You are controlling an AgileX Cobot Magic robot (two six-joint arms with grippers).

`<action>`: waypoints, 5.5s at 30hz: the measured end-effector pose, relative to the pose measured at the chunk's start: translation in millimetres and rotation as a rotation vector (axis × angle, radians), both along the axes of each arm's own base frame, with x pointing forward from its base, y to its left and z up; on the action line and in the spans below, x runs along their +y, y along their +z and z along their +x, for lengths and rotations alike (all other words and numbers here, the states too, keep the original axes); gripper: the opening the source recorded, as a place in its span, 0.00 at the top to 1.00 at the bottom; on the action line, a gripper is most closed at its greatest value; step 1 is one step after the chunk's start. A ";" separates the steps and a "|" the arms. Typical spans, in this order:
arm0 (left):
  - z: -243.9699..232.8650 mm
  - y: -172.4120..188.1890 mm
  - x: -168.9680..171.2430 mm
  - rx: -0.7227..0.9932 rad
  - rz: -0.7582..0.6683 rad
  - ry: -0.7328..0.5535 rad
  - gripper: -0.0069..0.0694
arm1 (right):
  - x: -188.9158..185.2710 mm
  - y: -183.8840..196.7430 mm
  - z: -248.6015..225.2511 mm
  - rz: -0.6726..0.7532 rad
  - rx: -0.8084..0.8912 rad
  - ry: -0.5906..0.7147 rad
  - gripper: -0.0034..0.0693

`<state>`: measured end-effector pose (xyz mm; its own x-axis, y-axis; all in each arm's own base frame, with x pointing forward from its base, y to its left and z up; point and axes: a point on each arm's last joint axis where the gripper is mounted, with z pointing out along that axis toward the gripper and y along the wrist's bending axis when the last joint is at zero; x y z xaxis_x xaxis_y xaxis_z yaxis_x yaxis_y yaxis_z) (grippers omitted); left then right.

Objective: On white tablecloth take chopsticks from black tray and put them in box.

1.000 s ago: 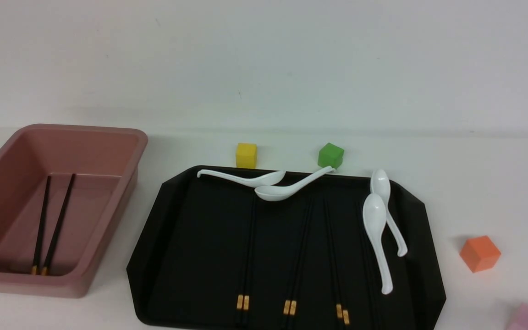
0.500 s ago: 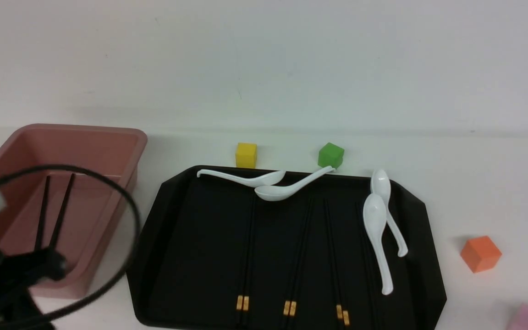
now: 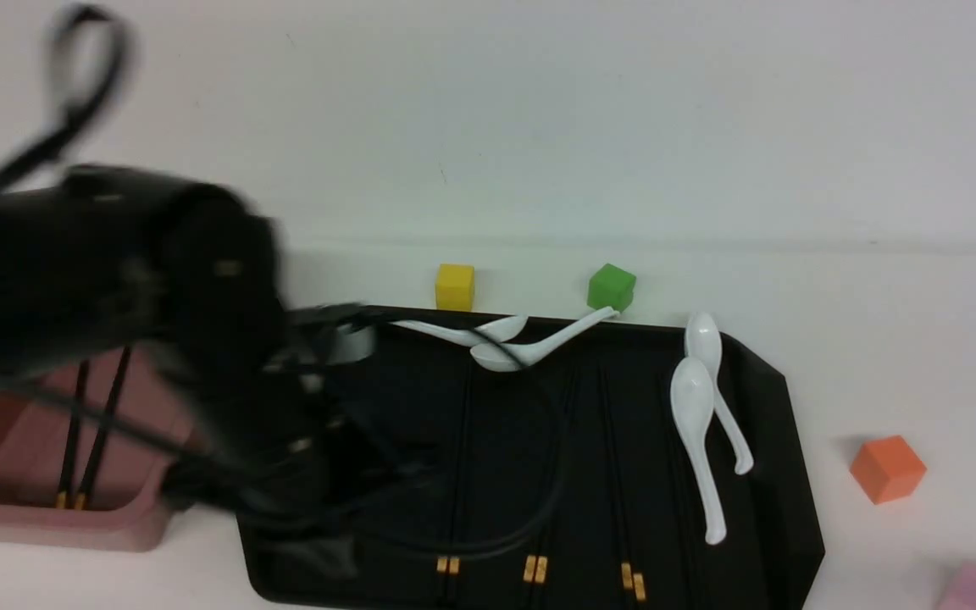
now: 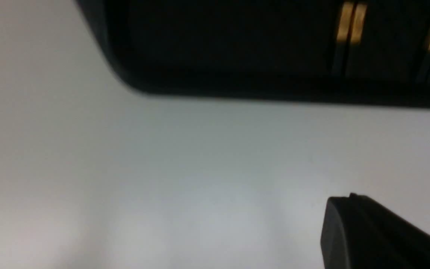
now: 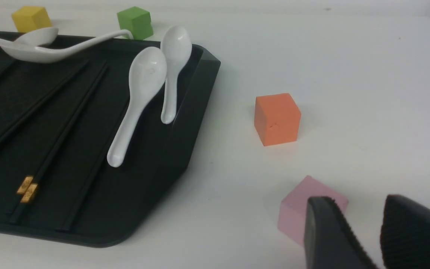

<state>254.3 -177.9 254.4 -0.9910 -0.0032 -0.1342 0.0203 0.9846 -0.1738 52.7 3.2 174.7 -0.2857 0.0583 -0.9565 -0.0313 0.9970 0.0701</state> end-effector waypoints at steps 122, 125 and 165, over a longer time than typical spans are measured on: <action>50.0 49.0 204.0 -0.041 0.065 0.424 0.86 | 0.0 0.0 0.0 0.000 0.000 0.000 0.62; 6.0 64.9 198.0 -0.111 0.047 0.401 0.93 | 0.0 0.0 0.0 0.000 0.000 0.000 0.62; -203.3 27.4 162.1 -1.186 -0.247 0.325 0.93 | 0.0 0.0 0.0 0.000 0.000 0.000 0.62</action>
